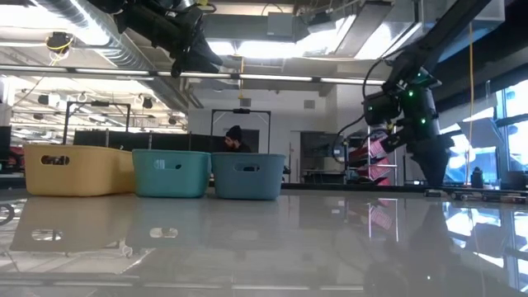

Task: Sort batteries
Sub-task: Put the small black battery into the yellow bin

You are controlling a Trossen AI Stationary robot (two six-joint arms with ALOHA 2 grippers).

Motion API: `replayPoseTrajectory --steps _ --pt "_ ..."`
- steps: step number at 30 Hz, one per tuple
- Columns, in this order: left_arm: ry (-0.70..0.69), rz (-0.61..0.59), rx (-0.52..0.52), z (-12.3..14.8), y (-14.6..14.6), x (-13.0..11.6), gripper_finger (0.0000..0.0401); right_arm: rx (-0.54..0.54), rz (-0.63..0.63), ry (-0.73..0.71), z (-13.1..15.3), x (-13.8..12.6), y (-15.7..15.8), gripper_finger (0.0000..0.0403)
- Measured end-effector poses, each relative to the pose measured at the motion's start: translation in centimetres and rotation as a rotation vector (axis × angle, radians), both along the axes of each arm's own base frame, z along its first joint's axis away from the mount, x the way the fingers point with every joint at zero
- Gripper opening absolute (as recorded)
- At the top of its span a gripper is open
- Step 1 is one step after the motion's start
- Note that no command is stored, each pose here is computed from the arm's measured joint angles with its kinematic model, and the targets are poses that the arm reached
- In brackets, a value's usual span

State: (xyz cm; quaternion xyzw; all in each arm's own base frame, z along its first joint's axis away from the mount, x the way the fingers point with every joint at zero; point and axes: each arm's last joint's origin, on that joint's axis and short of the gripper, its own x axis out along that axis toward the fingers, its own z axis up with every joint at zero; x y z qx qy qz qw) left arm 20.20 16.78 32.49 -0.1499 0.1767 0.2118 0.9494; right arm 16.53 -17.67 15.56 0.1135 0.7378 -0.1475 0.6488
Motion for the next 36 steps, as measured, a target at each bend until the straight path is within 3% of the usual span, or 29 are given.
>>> replayPoseTrajectory --steps 6,13,20,23,26,30,36 --pt "-0.003 0.002 -0.006 0.0 0.0 0.0 0.0133 0.06 0.017 0.066 -2.1 0.4 -0.4 0.0153" --pt "-0.005 0.005 -0.012 0.0 0.0 0.0 0.0133 0.118 0.012 0.06 -2.9 0.6 -0.4 0.0023" --pt "-0.005 -0.002 -0.013 0.0 -0.2 0.1 0.0133 0.082 -0.019 0.035 -1.3 1.3 -1.2 0.0017" --pt "-0.004 -0.009 -0.012 0.0 -0.3 0.2 0.0133 0.015 -0.047 -0.088 1.0 2.4 -2.1 0.0014" --pt "-0.004 -0.015 -0.012 0.0 -0.4 0.3 0.0133 0.034 -0.045 -0.172 3.5 3.4 -1.6 0.0014" --pt "-0.002 -0.019 -0.008 0.0 -0.5 0.4 0.0133 0.01 0.038 -0.388 8.1 6.5 -0.2 0.0014" --pt "0.011 -0.019 -0.016 -0.1 -0.5 0.3 0.0133 -0.058 0.201 -0.661 11.6 11.9 2.8 0.0014"
